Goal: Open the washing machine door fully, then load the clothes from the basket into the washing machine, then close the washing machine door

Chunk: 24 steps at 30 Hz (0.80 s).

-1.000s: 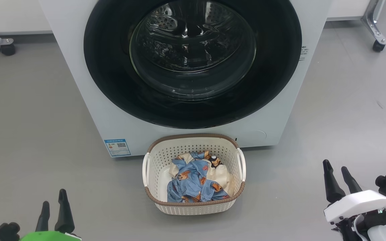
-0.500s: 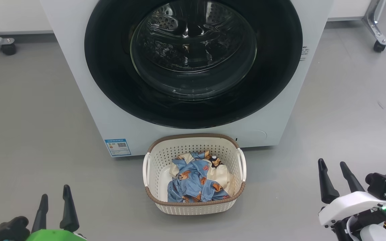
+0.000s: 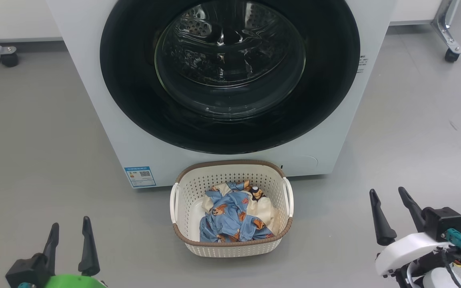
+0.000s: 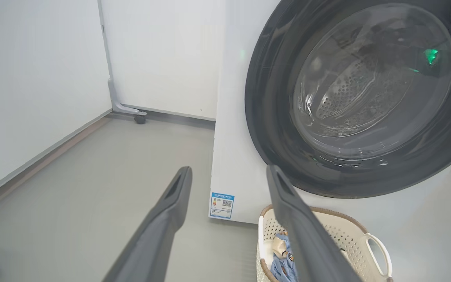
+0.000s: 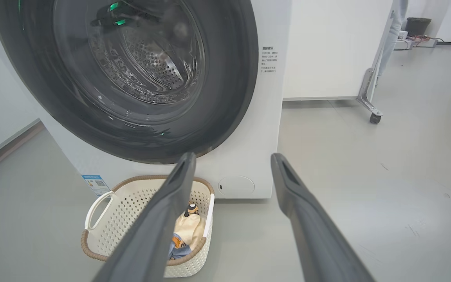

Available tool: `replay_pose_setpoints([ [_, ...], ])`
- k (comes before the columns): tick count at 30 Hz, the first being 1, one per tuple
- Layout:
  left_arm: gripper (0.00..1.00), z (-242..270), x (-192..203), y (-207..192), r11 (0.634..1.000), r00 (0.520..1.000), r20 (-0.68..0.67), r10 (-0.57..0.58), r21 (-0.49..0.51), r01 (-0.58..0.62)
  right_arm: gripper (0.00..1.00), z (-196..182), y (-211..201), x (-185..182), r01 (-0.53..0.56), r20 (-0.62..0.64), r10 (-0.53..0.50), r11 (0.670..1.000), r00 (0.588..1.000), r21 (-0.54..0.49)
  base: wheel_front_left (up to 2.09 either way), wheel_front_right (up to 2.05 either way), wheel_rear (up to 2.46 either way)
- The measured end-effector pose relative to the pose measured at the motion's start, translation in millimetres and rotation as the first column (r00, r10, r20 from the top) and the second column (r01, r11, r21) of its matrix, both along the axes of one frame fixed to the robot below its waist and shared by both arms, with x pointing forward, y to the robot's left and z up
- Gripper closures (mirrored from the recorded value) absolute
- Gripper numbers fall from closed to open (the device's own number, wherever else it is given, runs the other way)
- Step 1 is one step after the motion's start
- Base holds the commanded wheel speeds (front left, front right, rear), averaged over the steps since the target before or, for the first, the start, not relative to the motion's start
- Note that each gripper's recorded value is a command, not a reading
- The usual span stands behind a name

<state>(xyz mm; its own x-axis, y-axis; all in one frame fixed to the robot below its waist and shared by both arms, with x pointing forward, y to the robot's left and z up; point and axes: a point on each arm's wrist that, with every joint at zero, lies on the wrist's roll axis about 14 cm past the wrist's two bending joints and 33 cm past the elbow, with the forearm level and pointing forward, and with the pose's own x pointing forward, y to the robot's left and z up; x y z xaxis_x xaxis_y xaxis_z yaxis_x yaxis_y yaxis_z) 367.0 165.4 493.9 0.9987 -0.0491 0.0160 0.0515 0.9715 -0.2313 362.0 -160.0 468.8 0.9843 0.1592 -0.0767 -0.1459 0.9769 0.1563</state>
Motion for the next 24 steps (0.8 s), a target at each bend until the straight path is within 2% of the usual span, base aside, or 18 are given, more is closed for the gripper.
replay_pose_setpoints([
  [14, 0.00, 8.5, -1.4, -3.9, 0.976, 0.998, 0.056, -0.031, 0.217, 0.018, 0.00, 5.5, 5.7, -0.1, -0.052, 0.066, 0.066, 0.980, 0.996, -0.193, 0.00, 0.00, 0.00],
  [24, 0.00, 8.4, -1.0, 0.3, 0.976, 0.998, 0.056, -0.017, 0.219, 0.004, 0.00, 6.7, 0.0, 0.7, -0.036, 0.072, 0.051, 0.978, 0.996, -0.204, 0.00, 0.00, 0.00],
])
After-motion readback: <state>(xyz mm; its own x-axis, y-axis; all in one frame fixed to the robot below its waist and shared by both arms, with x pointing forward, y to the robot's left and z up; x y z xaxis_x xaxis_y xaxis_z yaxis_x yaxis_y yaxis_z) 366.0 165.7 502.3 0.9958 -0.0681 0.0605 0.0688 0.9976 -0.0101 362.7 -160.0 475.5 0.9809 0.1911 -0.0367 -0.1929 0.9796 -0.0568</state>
